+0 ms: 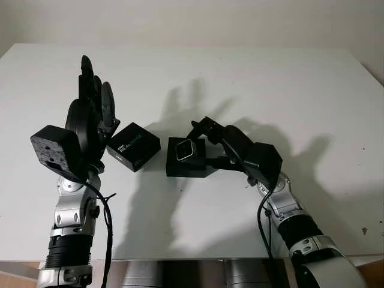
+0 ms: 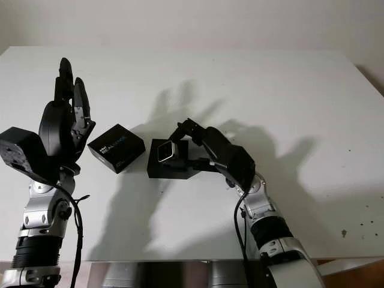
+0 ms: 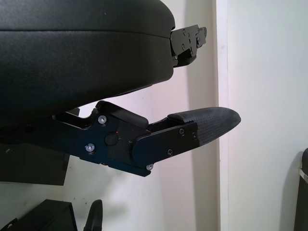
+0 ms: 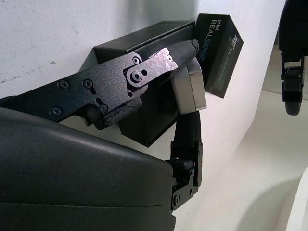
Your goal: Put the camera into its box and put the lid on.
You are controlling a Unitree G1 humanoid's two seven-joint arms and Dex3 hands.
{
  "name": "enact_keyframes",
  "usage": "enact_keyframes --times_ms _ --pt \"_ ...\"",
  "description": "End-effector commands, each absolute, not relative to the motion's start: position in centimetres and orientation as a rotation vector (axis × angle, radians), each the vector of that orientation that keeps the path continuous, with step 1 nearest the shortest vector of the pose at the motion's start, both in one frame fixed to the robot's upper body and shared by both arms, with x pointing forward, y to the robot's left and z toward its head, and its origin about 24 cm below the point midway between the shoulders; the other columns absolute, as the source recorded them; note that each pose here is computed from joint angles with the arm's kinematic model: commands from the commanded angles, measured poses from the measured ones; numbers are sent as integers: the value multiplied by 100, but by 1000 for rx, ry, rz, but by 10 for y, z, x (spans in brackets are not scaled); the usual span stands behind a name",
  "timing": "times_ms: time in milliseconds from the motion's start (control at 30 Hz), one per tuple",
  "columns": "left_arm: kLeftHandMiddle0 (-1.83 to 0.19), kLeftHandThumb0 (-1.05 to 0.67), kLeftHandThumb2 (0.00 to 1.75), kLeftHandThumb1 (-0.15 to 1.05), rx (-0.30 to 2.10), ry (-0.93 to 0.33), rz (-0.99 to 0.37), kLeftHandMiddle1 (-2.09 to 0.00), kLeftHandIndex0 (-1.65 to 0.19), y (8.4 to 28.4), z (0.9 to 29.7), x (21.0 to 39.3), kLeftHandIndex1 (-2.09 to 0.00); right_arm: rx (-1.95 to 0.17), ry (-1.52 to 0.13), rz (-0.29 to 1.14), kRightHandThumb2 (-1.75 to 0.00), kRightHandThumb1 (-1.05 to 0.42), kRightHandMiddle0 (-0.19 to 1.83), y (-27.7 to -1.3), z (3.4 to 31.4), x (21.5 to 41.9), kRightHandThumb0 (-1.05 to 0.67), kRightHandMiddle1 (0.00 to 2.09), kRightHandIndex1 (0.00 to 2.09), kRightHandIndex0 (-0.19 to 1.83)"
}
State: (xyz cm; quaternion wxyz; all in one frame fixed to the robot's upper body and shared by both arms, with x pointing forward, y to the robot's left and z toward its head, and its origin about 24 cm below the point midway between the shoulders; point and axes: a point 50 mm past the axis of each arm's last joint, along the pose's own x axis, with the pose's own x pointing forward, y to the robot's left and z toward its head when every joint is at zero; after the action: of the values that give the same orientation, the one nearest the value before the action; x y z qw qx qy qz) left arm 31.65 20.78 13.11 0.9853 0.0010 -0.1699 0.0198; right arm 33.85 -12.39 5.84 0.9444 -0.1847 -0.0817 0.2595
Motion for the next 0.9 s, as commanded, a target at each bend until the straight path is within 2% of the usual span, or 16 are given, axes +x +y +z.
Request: enact_keyframes --times_ms 0,600,833,867 --pt "19 -71 68 105 11 -355 39 0 19 208 134 315 0 -364 -178 534 -6 -97 24 -118 57 337 -46 164 5 18" --pt "19 -71 68 105 17 -357 40 0 19 209 134 314 0 -409 -182 511 -6 -99 20 -108 44 327 -47 167 5 17" --pt "19 -71 67 105 18 -360 38 0 19 209 134 314 0 -505 -234 519 -6 -101 18 -111 44 322 -48 169 5 15" --pt "19 -72 67 105 17 -359 37 0 19 209 134 314 0 -580 -265 524 -6 -101 17 -112 46 321 -47 169 5 15"
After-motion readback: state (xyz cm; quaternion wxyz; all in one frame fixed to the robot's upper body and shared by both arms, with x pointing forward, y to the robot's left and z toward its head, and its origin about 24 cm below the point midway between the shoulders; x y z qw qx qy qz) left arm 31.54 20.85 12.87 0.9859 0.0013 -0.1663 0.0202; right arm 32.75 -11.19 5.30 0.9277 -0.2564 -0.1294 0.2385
